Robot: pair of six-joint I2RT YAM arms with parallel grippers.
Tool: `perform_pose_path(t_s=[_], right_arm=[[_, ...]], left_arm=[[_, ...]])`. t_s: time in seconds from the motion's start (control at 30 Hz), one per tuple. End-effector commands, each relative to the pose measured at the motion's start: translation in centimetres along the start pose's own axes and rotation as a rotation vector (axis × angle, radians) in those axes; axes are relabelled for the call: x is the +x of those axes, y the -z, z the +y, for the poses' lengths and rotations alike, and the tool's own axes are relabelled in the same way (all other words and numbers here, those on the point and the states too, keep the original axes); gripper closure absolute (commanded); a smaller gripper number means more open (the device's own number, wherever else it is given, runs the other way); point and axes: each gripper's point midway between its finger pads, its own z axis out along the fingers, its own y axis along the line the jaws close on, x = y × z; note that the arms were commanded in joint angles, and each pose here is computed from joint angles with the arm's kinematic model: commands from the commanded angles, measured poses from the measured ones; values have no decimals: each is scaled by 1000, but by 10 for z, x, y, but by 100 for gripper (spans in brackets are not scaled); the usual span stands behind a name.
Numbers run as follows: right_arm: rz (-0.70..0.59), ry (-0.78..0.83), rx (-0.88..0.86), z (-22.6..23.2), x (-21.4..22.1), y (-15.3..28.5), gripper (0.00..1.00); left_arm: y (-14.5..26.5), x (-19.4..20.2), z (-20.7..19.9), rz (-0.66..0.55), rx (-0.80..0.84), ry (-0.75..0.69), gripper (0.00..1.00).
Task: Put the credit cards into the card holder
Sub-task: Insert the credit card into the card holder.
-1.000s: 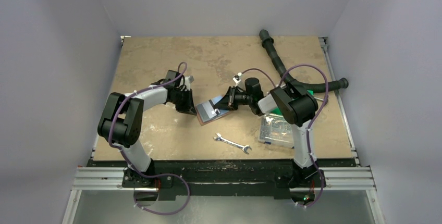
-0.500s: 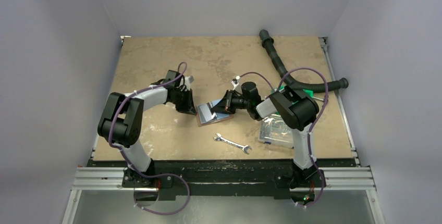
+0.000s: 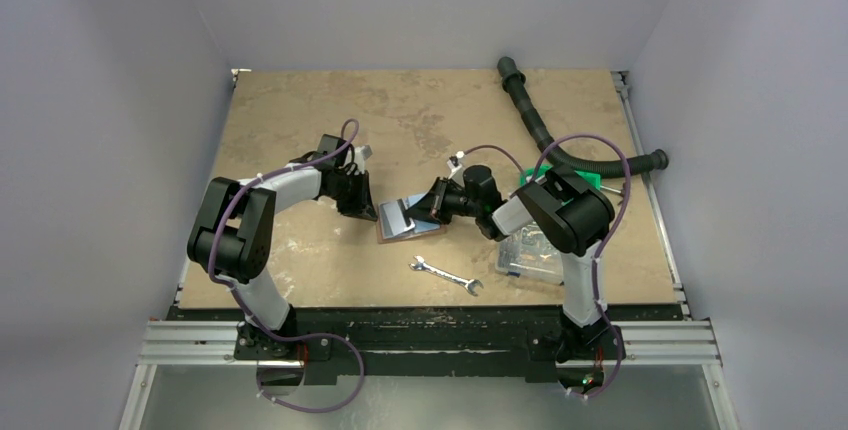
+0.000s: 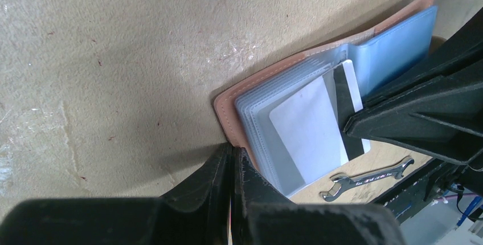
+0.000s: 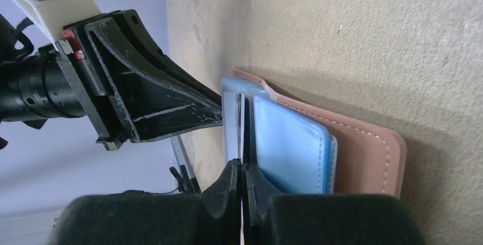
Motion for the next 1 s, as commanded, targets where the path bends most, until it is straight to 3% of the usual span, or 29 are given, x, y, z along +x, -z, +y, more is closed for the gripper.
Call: perform_pose_path(t_s=[0.0,0.1,0.2,0.73,0.87,0.97], right_arm=[[-14,44,-46,19,-4,3,86],[21,102,-22,20,-3,5,75],[24,138,6,19,-2,11,71],[27,154,64,10,3,20,69],[38,254,165,4,-2,28,52],[38,303,230,2,-8,34,48]], left_arm=[[-6,8,5,30,-14,-15,100],[-5,9,6,29,-19,-16,100],[-5,8,6,29,-17,-15,100],[-7,12,0,40,13,-20,100],[-6,11,1,34,2,-24,100],[-6,11,1,37,4,-23,100]])
